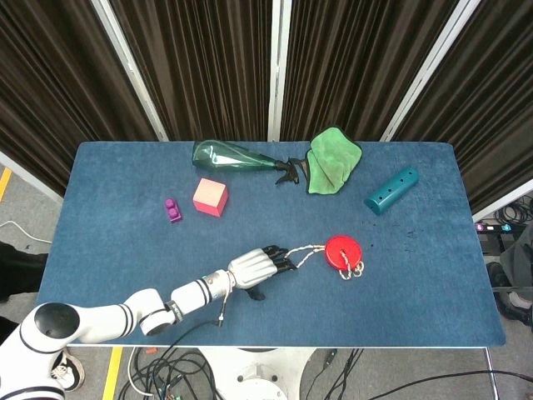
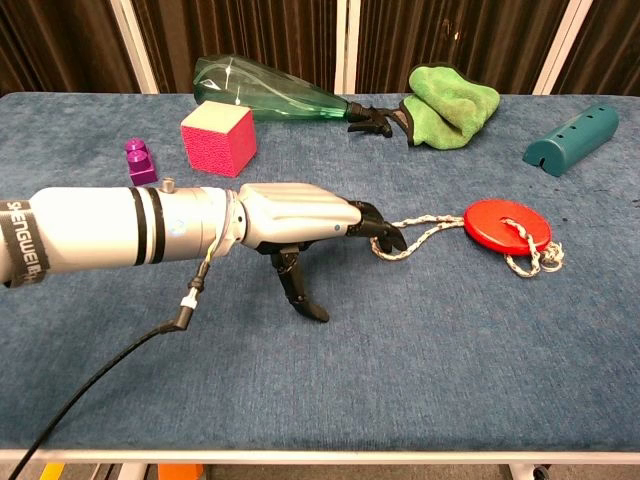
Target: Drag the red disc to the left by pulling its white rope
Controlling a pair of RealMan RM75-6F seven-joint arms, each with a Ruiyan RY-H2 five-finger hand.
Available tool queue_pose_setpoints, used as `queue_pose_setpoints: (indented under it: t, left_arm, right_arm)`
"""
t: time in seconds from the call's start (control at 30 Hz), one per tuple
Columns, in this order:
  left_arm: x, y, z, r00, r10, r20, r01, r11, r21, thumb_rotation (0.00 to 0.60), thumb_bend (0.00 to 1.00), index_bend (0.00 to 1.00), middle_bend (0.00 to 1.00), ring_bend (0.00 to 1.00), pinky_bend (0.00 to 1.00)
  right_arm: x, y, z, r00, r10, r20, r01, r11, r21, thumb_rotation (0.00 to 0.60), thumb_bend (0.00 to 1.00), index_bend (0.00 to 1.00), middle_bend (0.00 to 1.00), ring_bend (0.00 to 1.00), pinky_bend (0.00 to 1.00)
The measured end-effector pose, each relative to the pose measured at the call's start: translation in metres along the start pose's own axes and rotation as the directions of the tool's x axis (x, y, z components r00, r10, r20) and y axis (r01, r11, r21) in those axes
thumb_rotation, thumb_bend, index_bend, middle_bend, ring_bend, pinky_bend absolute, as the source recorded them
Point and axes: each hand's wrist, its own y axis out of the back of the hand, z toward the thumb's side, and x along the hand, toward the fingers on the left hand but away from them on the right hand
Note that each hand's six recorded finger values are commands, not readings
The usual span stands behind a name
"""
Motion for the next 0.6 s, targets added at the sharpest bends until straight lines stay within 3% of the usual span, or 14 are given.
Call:
queue_pose_setpoints:
  t: [0.07, 0.17, 0.37, 0.6]
  left_arm:
    - [-0.001, 0.003, -0.001, 1.000, 0.015, -0.002, -0.015, 1.000, 0.001, 0.600, 0.07, 0.11, 0.57, 0.08, 0.11]
    - [-0.003, 0.006, -0.003, 1.000, 0.019, -0.006, -0.019, 1.000, 0.018, 0.600, 0.07, 0.11, 0.72, 0.21, 0.13]
    - [-0.011, 0.010, -0.007, 1.000, 0.014, -0.015, -0.013, 0.998, 0.054, 0.600, 0.07, 0.11, 0.85, 0.35, 0.15]
    - [-0.020, 0.015, -0.012, 0.999, 0.021, -0.033, -0.018, 0.996, 0.091, 0.600, 0.07, 0.11, 0.92, 0.45, 0.15]
  right_arm:
    - [0.000, -0.001, 0.000, 1.000, 0.001, 0.000, -0.001, 1.000, -0.001, 0.600, 0.23, 0.00, 0.00, 0.00, 0.00]
    - [-0.001, -0.002, 0.001, 1.000, 0.002, -0.001, -0.002, 1.000, 0.000, 0.600, 0.23, 0.00, 0.00, 0.00, 0.00]
    - [-0.001, -0.003, 0.003, 1.000, 0.003, -0.004, -0.003, 1.000, 0.002, 0.600, 0.23, 0.00, 0.00, 0.00, 0.00]
    - [-0.001, -0.002, 0.005, 1.000, 0.001, -0.007, -0.001, 1.000, 0.005, 0.600, 0.23, 0.00, 0.00, 0.00, 0.00]
